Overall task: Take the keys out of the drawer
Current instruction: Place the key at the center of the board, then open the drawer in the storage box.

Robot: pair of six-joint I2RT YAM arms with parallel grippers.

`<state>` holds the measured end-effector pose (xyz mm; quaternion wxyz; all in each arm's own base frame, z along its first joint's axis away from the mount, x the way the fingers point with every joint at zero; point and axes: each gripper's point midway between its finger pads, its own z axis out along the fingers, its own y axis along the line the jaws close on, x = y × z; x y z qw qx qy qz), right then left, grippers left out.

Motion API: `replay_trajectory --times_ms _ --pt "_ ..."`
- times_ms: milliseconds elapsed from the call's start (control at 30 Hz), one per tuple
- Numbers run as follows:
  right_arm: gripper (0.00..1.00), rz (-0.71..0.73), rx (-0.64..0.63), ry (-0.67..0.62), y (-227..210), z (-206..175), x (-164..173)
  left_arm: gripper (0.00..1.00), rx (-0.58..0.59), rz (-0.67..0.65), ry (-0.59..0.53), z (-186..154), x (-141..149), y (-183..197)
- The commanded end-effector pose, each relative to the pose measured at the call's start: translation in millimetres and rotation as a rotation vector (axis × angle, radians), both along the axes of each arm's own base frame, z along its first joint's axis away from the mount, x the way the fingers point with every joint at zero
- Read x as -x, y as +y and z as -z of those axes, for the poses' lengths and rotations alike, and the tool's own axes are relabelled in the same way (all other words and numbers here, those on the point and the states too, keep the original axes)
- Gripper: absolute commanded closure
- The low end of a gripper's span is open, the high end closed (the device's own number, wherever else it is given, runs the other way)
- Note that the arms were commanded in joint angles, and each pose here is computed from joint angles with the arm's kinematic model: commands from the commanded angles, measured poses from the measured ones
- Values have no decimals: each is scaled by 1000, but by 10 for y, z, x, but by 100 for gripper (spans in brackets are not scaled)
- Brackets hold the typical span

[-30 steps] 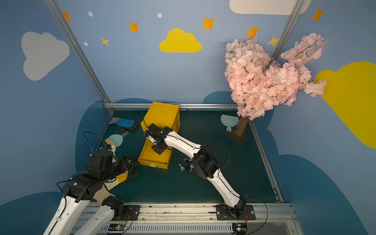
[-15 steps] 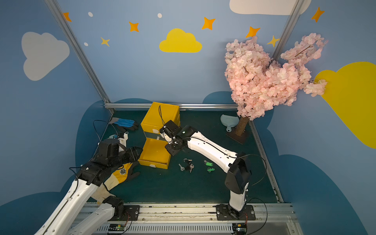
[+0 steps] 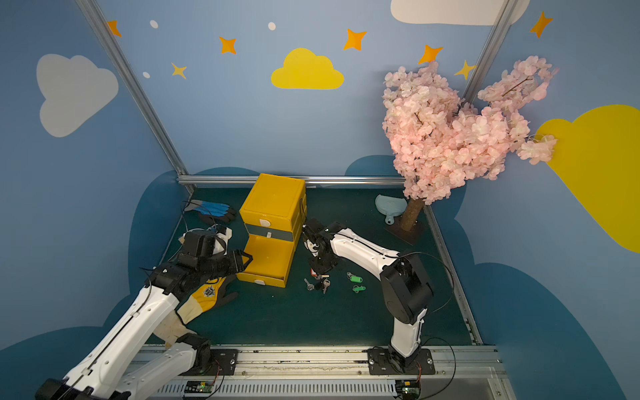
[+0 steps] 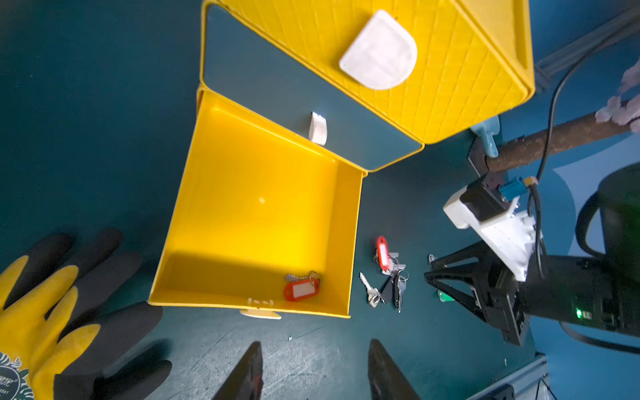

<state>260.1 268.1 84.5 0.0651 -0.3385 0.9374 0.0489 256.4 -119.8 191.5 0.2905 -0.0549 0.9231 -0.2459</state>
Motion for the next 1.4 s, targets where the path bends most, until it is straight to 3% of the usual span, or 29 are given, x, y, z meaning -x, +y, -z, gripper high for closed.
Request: replay_trajectory --times_ms 0,300,400,500,700,867,1100,1367 --pt "71 -9 -42 -5 119 -167 -60 51 0 145 -13 -37 74 -133" --pt "77 -44 -102 26 152 -639 60 52 -24 527 -57 31 13 -489" --pt "77 -28 -83 47 95 -661 109 52 -42 632 -26 100 -62 -574" --pt "78 -19 -56 67 29 -624 164 52 -111 740 -9 232 -145 -635" --pt "78 -29 -34 75 -43 -572 212 51 -240 936 -79 554 -163 -762" --pt "79 -44 -36 83 -22 -545 210 51 -281 1009 -55 873 -176 -822" --pt "79 -57 -37 91 -29 -508 231 51 -399 958 -7 1175 -341 -693" --pt "81 -90 -26 90 -39 -448 225 51 -501 1023 54 1461 -234 -610"
